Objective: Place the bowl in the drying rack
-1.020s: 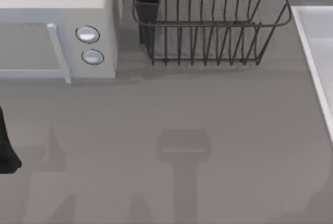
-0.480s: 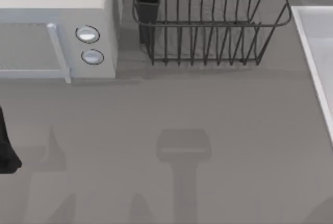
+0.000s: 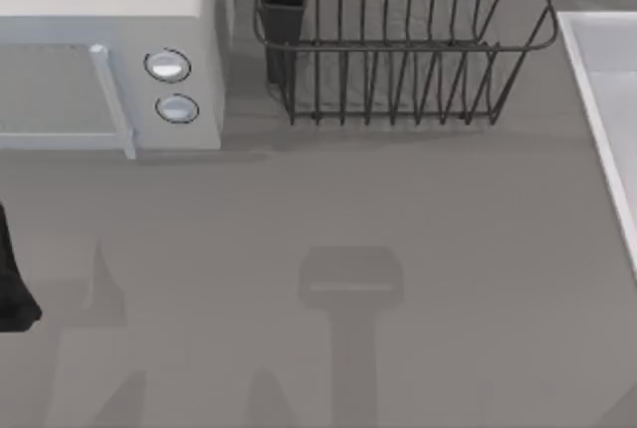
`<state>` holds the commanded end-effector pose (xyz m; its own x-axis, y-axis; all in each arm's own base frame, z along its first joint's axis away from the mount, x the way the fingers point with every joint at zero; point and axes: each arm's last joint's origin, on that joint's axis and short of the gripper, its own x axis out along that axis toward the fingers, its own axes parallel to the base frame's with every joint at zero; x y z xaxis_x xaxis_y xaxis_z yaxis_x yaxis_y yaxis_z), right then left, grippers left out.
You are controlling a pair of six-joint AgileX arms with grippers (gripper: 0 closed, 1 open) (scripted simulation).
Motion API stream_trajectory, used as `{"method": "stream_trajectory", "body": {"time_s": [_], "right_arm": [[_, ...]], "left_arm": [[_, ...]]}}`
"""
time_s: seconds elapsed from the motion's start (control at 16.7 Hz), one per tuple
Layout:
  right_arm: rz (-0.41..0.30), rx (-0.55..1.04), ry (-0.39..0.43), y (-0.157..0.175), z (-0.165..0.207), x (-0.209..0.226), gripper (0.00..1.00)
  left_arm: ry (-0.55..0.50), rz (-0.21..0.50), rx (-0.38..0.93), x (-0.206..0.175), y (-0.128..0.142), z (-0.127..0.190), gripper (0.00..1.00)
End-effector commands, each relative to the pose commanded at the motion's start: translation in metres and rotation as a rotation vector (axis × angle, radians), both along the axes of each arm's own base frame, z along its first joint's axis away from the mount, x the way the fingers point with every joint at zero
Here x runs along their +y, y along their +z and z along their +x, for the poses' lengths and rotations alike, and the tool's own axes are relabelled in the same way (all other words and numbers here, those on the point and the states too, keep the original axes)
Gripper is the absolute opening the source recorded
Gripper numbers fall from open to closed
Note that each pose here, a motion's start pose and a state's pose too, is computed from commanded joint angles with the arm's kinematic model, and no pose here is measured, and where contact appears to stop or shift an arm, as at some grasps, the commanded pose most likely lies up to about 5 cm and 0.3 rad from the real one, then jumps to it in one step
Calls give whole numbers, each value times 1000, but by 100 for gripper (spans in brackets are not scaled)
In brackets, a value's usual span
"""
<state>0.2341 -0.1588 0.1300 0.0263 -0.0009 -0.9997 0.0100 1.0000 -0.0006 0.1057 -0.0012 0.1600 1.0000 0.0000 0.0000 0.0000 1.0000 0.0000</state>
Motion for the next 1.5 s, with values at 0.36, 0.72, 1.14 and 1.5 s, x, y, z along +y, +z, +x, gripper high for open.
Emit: {"method": "stream_trajectory", "body": {"time_s": [0.36, 0.72, 1.14, 1.5], "right_arm": [[0, 0, 0, 0, 0, 0, 47], [0, 0, 0, 0, 0, 0, 2], [0, 0, 0, 0, 0, 0, 0], [-1, -3, 1, 17, 7, -5, 0]], "left_arm": [[0, 0, 0, 0, 0, 0, 100], [0, 0, 0, 0, 0, 0, 100], [0, 0, 0, 0, 0, 0, 100], [0, 0, 0, 0, 0, 0, 100]]}}
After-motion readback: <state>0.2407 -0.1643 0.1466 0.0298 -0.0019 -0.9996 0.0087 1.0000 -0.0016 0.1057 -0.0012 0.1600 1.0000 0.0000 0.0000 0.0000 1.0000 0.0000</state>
